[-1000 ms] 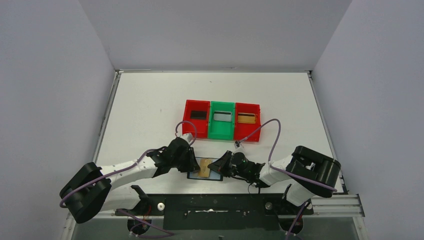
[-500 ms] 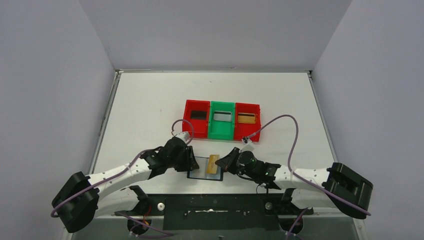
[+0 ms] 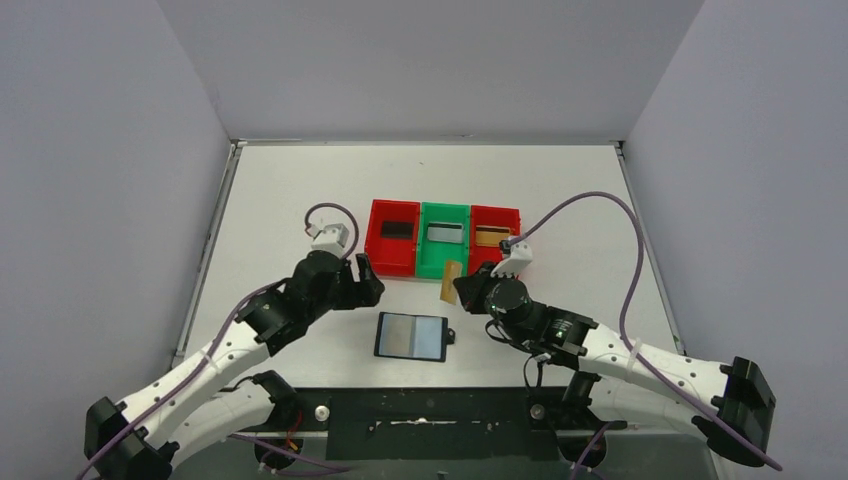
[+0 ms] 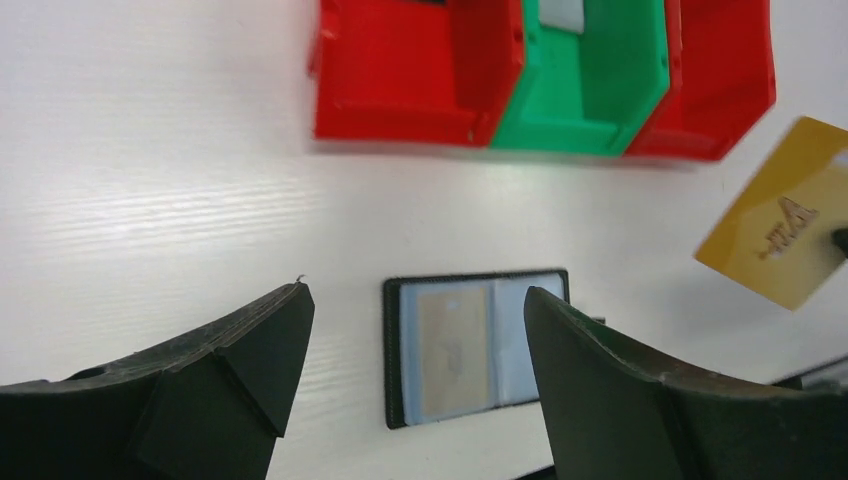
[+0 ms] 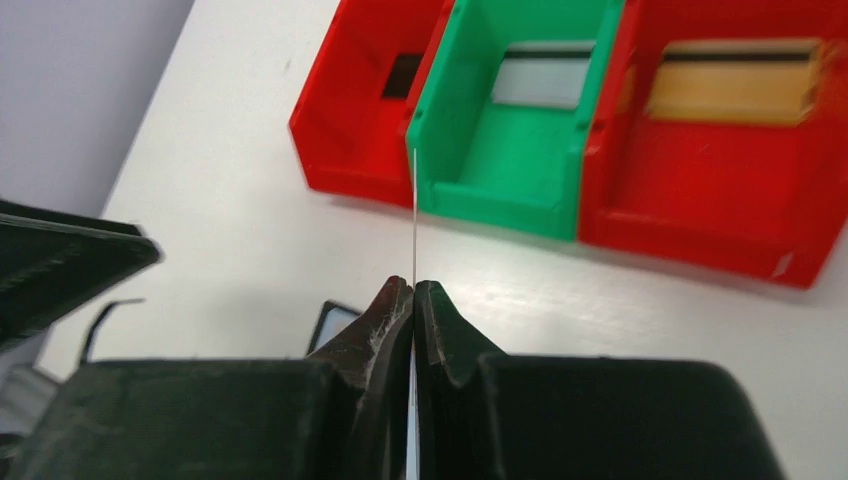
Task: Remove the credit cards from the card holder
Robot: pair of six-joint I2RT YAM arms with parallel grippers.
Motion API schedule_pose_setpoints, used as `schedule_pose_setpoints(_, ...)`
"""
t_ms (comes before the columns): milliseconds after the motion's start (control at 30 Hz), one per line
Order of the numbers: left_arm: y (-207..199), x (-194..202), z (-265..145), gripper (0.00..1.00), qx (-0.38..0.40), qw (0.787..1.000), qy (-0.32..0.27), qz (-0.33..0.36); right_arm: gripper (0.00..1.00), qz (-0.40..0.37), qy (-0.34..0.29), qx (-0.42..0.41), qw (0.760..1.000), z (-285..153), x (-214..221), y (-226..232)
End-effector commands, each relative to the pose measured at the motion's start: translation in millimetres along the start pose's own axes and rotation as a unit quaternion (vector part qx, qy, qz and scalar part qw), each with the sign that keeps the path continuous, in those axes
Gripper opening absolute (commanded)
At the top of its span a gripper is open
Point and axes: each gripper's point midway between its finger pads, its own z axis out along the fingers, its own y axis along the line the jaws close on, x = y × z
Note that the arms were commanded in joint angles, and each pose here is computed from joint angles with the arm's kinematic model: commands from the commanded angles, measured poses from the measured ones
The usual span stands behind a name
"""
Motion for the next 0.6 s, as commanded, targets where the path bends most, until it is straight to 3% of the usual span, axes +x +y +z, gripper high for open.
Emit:
schedule_pose_setpoints(0, 34.0, -56.3, -29.8, 0.80, -0.061, 0.992, -0.108, 0.015, 0.00, -0.202, -0.101, 0.081, 0.971, -10.6, -70.4, -23.7)
schedule_pose_setpoints(100, 49.8, -68.0, -41.6, 0.82, -0.076, 0.986, -0.147, 0.015, 0.00, -0.290, -0.112, 0.144, 0.939, -11.2, -94.4, -36.8)
schedule_pose_setpoints(167, 56.4, -68.5, -45.6, 0.83, -0.083, 0.983, -0.162, 0.015, 0.00, -0.374, -0.092, 0.177, 0.906, -6.5, -103.4, -44.4)
schedule_pose_setpoints(300, 53.2, -69.0, -46.4, 0.83, -0.063, 0.981, -0.181, 0.006, 0.00, -0.461, -0.049, 0.213, 0.860, 8.7, -113.6, -63.4)
schedule_pose_setpoints(467, 57.2, -70.9, -43.9, 0.84, -0.077, 0.980, -0.183, 0.015, 0.00, -0.469, -0.038, 0.143, 0.871, 29.7, -125.6, -64.8)
schedule_pose_setpoints(567, 56.1, -68.2, -40.6, 0.84, -0.074, 0.982, -0.174, 0.020, 0.00, -0.491, -0.025, 0.106, 0.865, 38.7, -126.9, -65.8)
